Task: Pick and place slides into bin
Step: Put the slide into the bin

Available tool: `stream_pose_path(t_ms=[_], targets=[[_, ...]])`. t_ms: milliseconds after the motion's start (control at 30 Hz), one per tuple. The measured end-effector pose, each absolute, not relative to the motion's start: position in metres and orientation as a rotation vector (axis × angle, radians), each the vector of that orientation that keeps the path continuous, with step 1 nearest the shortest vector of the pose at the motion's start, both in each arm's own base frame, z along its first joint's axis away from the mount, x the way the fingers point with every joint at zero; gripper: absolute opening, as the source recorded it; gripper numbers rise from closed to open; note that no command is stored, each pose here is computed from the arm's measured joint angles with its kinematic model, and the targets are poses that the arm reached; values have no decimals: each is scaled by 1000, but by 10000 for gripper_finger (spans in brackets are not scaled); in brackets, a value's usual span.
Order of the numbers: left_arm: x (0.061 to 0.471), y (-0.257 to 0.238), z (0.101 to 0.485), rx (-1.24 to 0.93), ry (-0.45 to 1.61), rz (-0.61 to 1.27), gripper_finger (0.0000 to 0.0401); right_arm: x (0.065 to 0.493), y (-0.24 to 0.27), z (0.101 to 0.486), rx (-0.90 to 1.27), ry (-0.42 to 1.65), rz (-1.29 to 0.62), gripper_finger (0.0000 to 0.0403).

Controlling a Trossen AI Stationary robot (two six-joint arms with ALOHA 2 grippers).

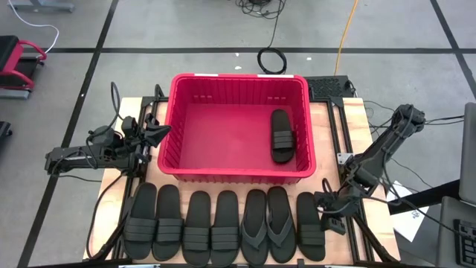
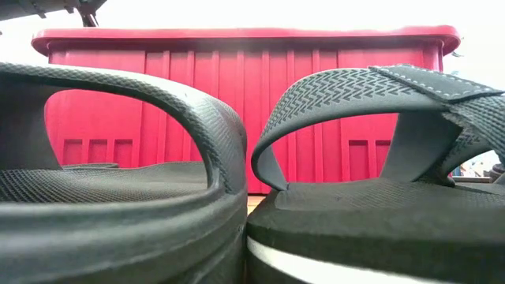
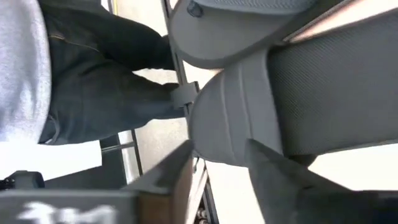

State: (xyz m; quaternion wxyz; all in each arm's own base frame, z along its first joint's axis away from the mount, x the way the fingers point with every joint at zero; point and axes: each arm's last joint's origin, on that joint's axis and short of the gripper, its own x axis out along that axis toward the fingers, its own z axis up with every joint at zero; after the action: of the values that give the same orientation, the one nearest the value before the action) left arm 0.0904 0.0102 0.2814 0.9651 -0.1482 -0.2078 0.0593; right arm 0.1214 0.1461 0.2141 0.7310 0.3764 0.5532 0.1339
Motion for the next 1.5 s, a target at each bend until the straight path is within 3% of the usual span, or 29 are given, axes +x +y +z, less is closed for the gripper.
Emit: stream_pose_path(t_ms=[167,333,900,1500], targets=[[91,10,281,-299,-410,112,24,121,142,204,796,1220,282,231],[92,10,277,-340,-375,110,24,120,135,188,733,1226,278,269],[92,10,277,-356,-369,109,24,119,131,156,780,1120,395,247],[92,10,277,-334,-368,113,24,122,143,136,786,1197,418,239]])
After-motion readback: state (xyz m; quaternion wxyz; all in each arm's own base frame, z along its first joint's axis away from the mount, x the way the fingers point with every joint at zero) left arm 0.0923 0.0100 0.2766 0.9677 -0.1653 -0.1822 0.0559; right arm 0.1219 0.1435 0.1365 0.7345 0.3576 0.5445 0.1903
